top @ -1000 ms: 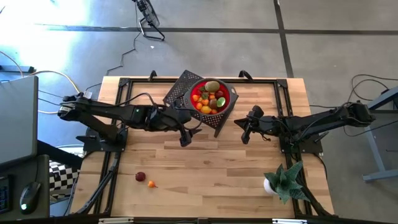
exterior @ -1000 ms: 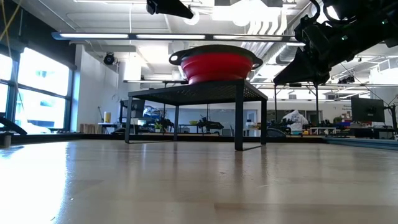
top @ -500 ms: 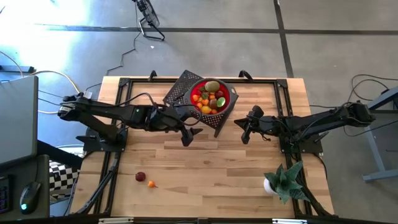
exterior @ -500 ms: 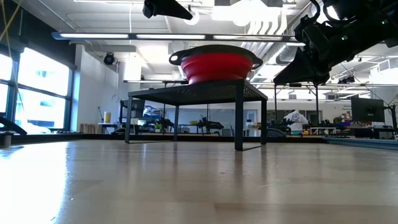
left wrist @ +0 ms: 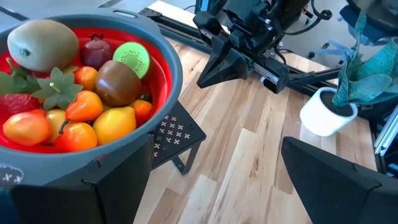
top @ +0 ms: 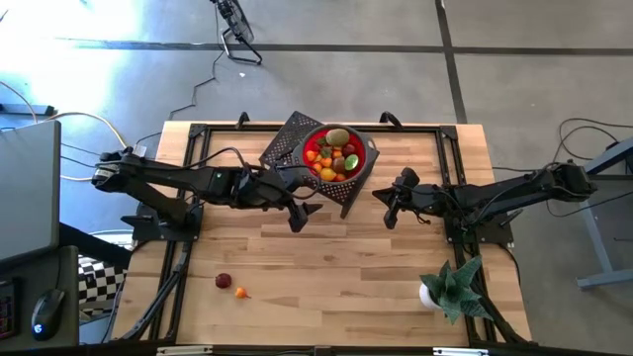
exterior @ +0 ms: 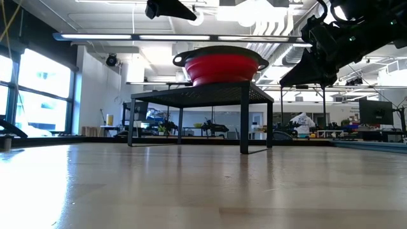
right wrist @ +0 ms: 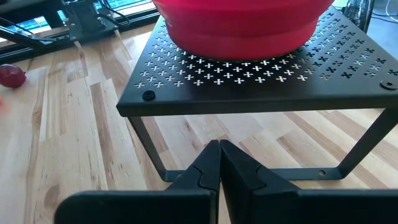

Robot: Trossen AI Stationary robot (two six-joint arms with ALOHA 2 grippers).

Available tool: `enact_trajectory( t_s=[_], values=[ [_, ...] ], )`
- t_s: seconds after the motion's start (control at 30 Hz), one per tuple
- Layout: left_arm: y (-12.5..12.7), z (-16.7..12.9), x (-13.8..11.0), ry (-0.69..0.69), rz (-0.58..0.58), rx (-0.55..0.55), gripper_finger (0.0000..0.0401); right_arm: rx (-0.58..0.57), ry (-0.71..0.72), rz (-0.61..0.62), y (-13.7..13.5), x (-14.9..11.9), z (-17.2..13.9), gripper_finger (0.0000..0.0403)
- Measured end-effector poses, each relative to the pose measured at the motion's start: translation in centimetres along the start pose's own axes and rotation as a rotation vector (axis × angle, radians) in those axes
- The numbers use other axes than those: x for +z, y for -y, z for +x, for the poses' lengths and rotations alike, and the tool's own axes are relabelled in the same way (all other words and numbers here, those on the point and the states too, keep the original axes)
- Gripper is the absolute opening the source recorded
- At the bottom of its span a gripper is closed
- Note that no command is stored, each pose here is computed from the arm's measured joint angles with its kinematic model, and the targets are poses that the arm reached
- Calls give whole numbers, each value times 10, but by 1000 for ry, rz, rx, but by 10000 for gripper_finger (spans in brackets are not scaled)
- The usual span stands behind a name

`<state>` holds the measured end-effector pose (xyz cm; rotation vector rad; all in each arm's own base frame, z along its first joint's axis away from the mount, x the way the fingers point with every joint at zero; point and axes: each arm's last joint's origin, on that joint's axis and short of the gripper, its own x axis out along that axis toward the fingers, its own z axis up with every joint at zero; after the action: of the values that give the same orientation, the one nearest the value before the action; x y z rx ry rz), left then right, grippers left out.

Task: Pick & Place Fruit
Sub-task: Put the pomegranate into the strainer bowl on the shelf

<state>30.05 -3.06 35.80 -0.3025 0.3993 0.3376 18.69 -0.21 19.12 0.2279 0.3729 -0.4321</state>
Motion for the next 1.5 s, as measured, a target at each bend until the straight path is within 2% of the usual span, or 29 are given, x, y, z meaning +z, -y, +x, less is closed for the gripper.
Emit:
enact_trajectory(
  t_s=[0.13, 0.63, 0.8, 0.93, 1.03, 1.33, 1.5],
  values=[
    [0, 0, 0, 0, -42, 0, 347, 0, 0, 0, 0, 0, 0, 2],
    [0, 0, 0, -3, -44, -8, 347, -1, -1, -34, 0, 0, 0, 2],
    [2, 0, 4, 35, -56, -25, 347, -1, -1, -35, 0, 0, 0, 2],
    [2, 0, 4, 34, -29, -24, 339, -1, -3, -35, 0, 0, 0, 3],
    [2, 0, 4, 33, -7, -22, 305, -1, -3, -35, 0, 0, 0, 3],
    [2, 0, 4, 34, 104, -20, 124, -1, -3, -35, 0, 0, 0, 3],
    [2, 0, 4, 35, 130, -20, 55, -1, -3, -35, 0, 0, 0, 3]
  ],
)
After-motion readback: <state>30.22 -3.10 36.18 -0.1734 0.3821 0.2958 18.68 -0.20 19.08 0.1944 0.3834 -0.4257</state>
